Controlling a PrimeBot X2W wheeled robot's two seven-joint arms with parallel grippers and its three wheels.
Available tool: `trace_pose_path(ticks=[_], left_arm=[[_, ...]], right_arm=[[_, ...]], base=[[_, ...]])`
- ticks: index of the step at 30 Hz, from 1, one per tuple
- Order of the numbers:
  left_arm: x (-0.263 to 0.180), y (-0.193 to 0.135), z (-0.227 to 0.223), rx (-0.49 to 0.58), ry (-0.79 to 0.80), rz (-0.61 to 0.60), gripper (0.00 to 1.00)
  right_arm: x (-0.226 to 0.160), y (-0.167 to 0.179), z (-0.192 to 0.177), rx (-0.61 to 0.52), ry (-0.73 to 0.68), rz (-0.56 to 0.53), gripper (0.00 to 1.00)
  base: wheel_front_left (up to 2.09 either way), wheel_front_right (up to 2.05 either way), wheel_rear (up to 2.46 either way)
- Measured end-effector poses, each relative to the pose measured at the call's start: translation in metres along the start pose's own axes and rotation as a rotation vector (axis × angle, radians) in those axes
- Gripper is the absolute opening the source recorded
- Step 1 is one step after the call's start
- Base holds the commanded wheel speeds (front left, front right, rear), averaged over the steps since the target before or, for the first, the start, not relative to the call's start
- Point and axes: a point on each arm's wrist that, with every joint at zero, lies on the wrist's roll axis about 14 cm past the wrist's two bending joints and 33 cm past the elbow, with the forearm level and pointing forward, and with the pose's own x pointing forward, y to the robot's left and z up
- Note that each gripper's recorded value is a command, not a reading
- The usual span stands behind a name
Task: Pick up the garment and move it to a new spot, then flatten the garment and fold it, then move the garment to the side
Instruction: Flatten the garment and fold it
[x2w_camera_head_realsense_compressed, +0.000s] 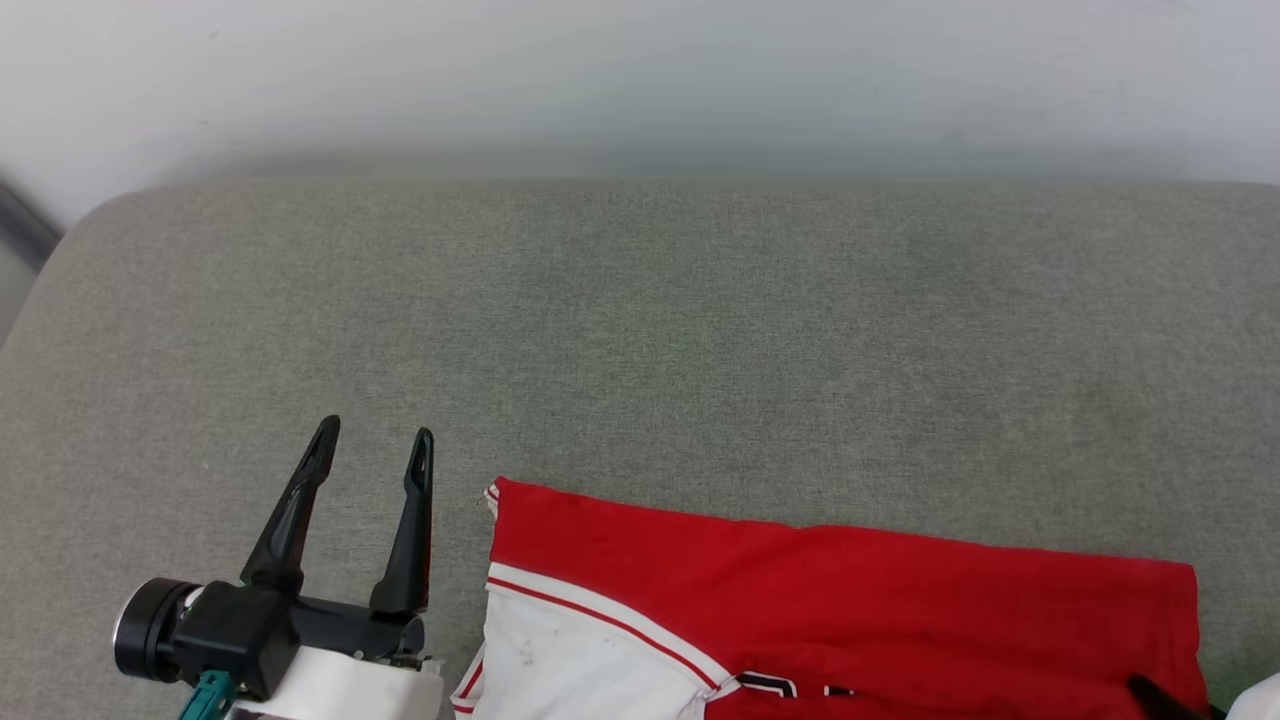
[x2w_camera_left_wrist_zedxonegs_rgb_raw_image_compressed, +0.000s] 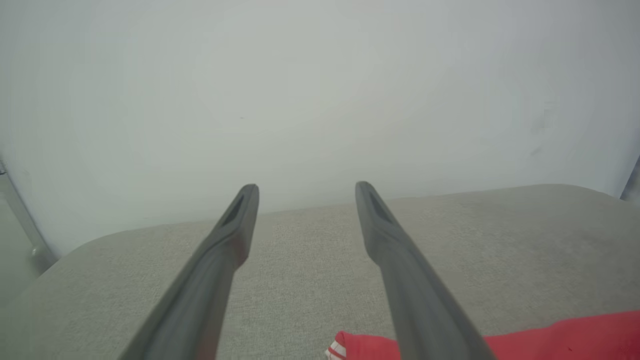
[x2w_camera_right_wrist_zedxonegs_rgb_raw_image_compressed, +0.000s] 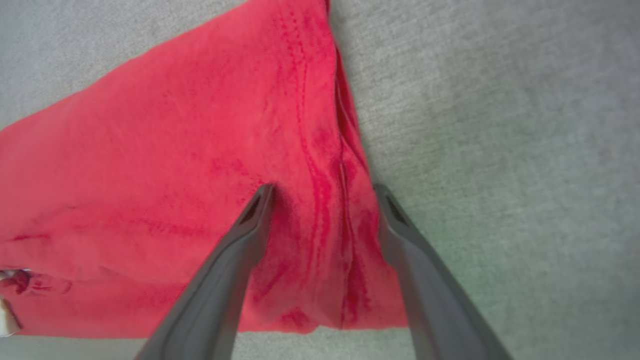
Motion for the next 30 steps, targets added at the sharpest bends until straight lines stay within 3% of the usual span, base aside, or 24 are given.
trace_pose_path(ticks=[9, 10, 11, 12, 21, 30], left_arm=[[-0.002, 0.006, -0.009, 0.017, 0.016, 0.009, 1.00], [-0.002, 0.006, -0.009, 0.018, 0.016, 0.009, 1.00], [-0.002, 0.006, -0.009, 0.017, 0.016, 0.009, 1.00], [-0.002, 0.006, -0.010, 0.017, 0.017, 0.009, 1.00], [-0.005, -0.002, -0.009, 0.009, 0.013, -0.012, 1.00], [-0.005, -0.008, -0.005, 0.003, -0.001, -0.031, 1.00]], right_arm=[[0.014, 0.018, -0.015, 0.025, 0.051, 0.054, 1.00], [0.014, 0.022, -0.015, 0.027, 0.051, 0.068, 0.57], [0.015, 0.026, -0.015, 0.020, 0.048, 0.081, 0.36], [0.015, 0.029, -0.014, 0.010, 0.040, 0.089, 0.00], [0.003, 0.015, -0.005, -0.025, -0.017, 0.070, 0.00], [-0.028, -0.056, 0.038, -0.073, -0.127, -0.128, 0.00]], base=[[0.00, 0.00, 0.00], [0.00, 0.00, 0.00], [0.00, 0.00, 0.00], [0.00, 0.00, 0.00], [0.00, 0.00, 0.00], [0.00, 0.00, 0.00]])
